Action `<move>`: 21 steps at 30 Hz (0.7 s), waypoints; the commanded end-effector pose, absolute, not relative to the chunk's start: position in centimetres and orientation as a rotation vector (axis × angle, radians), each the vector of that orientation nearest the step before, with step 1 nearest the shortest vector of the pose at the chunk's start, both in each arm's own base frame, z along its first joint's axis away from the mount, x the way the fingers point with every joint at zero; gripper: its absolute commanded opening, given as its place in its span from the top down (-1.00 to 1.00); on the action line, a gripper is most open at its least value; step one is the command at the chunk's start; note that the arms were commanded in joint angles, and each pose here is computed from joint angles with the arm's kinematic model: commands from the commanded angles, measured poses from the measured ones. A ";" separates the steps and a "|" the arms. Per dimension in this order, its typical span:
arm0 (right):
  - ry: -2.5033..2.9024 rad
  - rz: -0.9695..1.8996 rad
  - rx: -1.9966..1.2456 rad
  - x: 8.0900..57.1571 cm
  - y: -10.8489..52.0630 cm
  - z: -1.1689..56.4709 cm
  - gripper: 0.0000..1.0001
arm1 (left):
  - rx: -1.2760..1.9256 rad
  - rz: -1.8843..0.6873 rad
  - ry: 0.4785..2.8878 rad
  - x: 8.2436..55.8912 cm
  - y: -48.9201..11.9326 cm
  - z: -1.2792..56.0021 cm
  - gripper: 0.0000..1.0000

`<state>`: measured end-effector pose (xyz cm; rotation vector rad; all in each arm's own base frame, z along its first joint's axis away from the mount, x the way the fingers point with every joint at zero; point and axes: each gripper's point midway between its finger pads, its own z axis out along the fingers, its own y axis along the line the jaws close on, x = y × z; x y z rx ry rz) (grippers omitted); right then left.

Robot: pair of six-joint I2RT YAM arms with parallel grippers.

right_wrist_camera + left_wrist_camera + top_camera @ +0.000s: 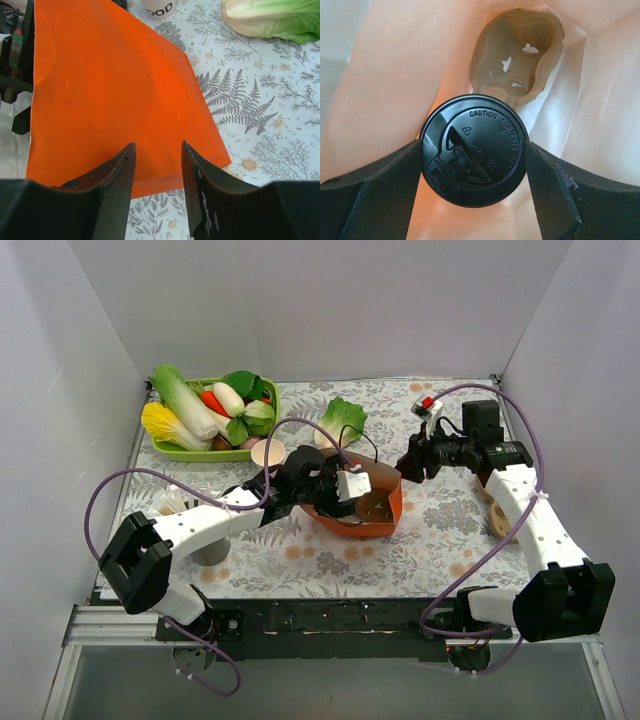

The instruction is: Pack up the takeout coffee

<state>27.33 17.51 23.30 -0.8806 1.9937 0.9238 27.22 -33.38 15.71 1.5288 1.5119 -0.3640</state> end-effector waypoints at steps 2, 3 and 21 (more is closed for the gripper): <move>1.904 1.012 -0.921 27.7 18.5 24.9 0.03 | 1.578 -0.371 1.640 27.5 -32.2 13.3 1.00; 1.898 1.014 -0.924 27.8 18.5 25.1 0.03 | 1.579 -0.374 1.663 27.5 -32.0 13.0 1.00; 1.555 0.945 -1.104 28.5 19.7 33.9 -0.16 | 1.579 -0.412 1.464 27.5 -32.9 19.9 1.00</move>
